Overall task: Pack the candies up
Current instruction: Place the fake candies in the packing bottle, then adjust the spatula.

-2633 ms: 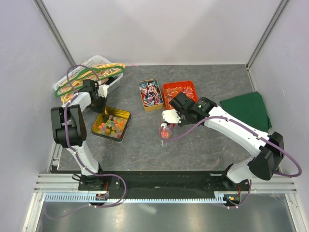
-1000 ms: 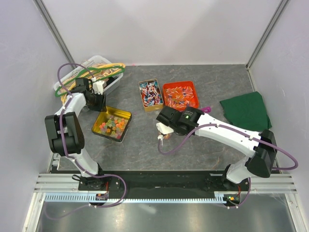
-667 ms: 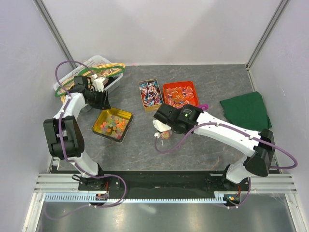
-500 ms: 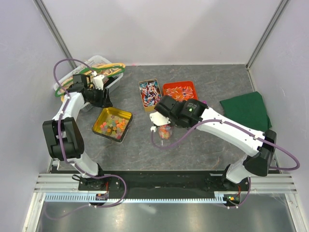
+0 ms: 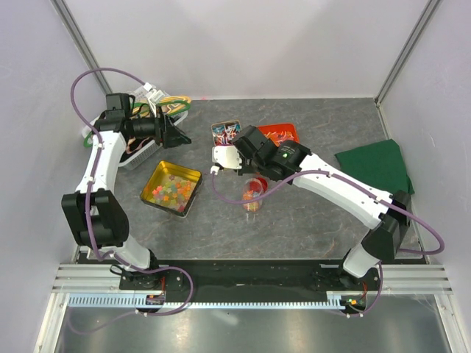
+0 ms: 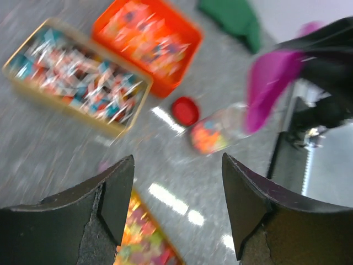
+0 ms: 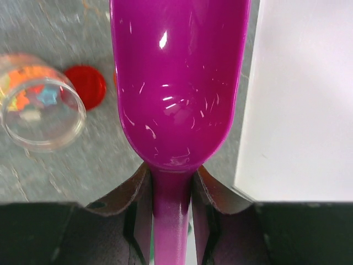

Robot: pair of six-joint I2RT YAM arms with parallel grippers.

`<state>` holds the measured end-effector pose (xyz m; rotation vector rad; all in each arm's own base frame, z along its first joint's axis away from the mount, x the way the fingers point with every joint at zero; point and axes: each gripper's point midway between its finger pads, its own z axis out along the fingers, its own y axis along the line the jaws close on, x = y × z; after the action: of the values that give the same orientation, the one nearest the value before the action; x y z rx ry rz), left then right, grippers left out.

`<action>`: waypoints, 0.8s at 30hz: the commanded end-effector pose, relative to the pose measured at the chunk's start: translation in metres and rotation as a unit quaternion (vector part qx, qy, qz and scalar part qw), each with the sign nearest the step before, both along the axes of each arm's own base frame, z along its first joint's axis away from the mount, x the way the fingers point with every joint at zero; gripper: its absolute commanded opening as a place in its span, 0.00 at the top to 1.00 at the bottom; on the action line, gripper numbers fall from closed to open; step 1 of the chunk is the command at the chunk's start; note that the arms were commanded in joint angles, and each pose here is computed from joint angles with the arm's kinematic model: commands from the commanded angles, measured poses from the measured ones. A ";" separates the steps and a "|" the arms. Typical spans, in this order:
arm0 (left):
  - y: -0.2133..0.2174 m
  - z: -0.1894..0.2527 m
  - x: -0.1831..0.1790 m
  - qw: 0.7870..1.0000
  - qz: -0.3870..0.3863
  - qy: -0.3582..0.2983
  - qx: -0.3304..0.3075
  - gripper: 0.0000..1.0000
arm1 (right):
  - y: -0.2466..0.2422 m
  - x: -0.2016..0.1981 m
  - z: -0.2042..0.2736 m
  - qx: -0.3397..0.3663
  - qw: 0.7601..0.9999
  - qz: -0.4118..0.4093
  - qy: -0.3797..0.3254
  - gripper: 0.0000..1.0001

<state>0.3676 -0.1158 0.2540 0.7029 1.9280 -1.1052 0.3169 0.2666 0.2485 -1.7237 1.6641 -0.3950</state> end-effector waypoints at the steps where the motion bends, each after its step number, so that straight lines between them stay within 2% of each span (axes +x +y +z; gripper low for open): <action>1: -0.030 0.053 -0.025 0.994 -0.079 -0.017 -0.077 0.28 | 0.029 0.007 0.002 0.087 0.996 -0.006 -0.006 1.00; 13: -0.070 0.043 -0.039 0.987 -0.137 0.017 -0.084 0.29 | 0.057 0.008 0.016 0.176 0.984 0.007 0.000 1.00; 17: -0.076 0.036 -0.041 0.986 -0.143 0.027 -0.083 0.35 | 0.062 0.009 0.019 0.190 0.982 0.006 0.000 1.00; 20: -0.080 0.031 -0.043 0.986 -0.146 0.031 -0.078 0.46 | 0.064 0.010 0.023 0.198 0.980 0.003 -0.003 1.00; 21: -0.081 0.030 -0.044 0.985 -0.148 0.032 -0.078 0.55 | 0.064 0.011 0.025 0.203 0.979 0.002 -0.005 1.00; 23: -0.083 0.026 -0.044 0.985 -0.149 0.037 -0.076 0.62 | 0.066 0.011 0.028 0.209 0.978 0.003 -0.004 1.00; 24: -0.085 0.026 -0.045 0.985 -0.152 0.036 -0.075 0.71 | 0.067 0.011 0.033 0.217 0.976 0.003 -0.006 1.00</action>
<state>0.3290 -0.1941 0.2820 0.8991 1.8035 -1.4177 0.3238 0.3219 0.2552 -1.4953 1.6334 -0.0996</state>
